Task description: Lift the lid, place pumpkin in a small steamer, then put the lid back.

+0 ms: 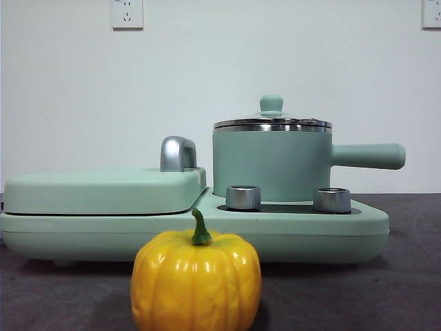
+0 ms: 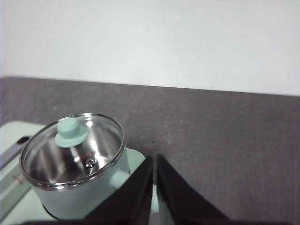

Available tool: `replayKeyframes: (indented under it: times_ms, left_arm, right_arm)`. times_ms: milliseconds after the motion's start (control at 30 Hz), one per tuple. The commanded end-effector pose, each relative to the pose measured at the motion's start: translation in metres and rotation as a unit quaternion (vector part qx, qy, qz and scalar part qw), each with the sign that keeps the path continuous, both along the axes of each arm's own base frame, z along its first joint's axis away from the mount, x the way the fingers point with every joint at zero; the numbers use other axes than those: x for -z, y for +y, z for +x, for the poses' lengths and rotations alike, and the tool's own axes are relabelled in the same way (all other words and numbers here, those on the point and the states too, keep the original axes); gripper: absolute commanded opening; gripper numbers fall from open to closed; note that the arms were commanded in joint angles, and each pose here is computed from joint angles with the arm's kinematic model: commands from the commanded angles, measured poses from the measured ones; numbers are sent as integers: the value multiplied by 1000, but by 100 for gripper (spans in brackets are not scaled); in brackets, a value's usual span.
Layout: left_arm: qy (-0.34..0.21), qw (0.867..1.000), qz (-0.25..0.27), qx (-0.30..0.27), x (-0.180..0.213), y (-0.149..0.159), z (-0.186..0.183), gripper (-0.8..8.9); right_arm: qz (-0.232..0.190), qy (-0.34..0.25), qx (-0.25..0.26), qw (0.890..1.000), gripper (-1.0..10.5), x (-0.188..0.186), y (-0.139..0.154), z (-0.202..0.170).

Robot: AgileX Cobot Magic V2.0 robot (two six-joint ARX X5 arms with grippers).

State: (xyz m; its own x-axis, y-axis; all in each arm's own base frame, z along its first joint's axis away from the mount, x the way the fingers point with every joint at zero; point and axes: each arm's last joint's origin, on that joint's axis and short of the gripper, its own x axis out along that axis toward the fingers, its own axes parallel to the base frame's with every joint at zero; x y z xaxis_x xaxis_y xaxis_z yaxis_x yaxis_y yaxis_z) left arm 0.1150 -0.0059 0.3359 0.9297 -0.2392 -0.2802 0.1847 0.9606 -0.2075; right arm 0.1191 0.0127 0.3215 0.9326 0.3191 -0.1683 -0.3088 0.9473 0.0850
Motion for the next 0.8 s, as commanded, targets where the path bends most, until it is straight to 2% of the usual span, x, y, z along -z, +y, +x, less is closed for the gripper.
replayKeyframes:
  times_ms: [33, 200, 300, 467, 633, 733, 800]
  left_arm:
    - [-1, 998, 51, 41, -12, -1, 13, 11]
    - [12, 992, 94, 79, -20, -7, 36, 11]
    - [13, 985, 131, 115, -22, -15, 48, 11]
    - [3, 963, 195, 187, -19, -32, 60, 11]
    - [16, 946, 223, 234, -11, -44, 64, 16]
    - [17, 940, 230, 251, -10, -49, 64, 74]
    - [13, 939, 230, 256, -10, -51, 63, 201]
  right_arm:
    - [-55, -12, -23, 998, 13, -10, 3, 8]
    - [-112, 2, -62, 992, 13, -15, 11, 26]
    - [-136, 20, -92, 986, 13, -10, 19, 37]
    - [-161, 61, -135, 976, 14, 4, 32, 48]
    - [-172, 83, -171, 966, 16, 12, 44, 50]
    - [-183, 83, -191, 961, 109, 13, 50, 49]
    - [-183, 83, -197, 960, 202, 14, 52, 48]
